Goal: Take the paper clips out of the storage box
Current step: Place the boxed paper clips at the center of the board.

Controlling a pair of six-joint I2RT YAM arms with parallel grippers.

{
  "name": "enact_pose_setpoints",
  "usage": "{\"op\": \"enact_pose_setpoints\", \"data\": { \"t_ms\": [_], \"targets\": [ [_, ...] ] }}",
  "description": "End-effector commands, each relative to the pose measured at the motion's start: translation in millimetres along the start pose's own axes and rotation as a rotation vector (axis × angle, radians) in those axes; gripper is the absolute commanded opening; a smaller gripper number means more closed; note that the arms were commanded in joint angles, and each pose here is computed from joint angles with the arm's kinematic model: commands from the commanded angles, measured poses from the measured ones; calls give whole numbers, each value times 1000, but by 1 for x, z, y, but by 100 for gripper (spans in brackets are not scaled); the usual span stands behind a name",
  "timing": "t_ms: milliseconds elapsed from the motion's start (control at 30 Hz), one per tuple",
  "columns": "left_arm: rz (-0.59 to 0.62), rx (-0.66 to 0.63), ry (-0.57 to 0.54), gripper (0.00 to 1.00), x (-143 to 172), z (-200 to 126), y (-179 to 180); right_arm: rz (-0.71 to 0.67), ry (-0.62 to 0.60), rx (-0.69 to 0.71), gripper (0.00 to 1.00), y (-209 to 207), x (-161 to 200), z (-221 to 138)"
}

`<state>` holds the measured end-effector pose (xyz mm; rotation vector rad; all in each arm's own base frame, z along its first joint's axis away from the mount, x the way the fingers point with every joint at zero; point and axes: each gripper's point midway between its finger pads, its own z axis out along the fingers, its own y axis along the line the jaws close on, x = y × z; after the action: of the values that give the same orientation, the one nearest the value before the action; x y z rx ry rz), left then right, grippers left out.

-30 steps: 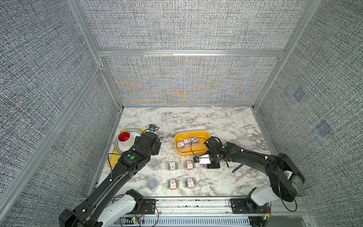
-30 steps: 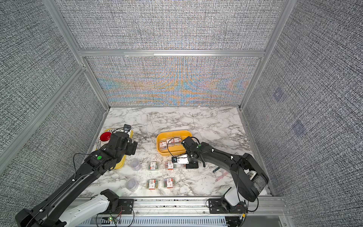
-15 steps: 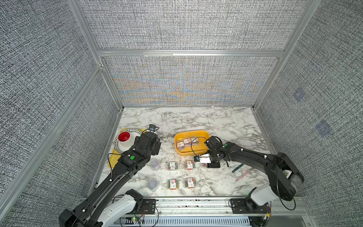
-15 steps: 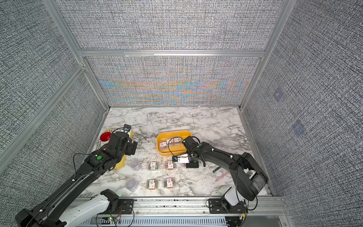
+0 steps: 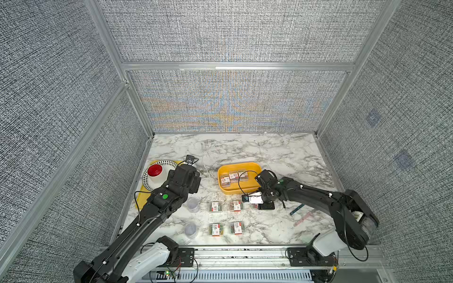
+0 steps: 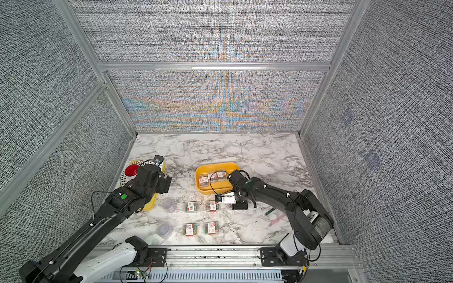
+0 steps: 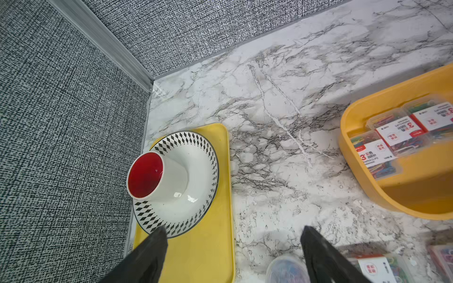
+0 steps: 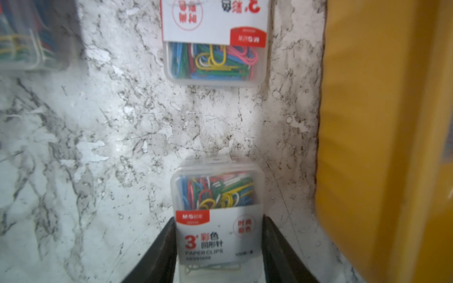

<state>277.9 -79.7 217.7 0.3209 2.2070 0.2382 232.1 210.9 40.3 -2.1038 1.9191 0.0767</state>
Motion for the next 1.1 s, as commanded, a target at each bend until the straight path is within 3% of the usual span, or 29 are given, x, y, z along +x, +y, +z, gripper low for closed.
{"op": "enact_pose_setpoints", "data": {
  "t_ms": [0, 1067],
  "targets": [
    [-19, 9, -36, 88, -10, -2, 0, 7, -11, -5, 50, 0, -2, 1],
    [-20, 8, -39, 89, -10, -3, 0, 23, 6, -10, 56, 1, 1, 4]
  ]
}}
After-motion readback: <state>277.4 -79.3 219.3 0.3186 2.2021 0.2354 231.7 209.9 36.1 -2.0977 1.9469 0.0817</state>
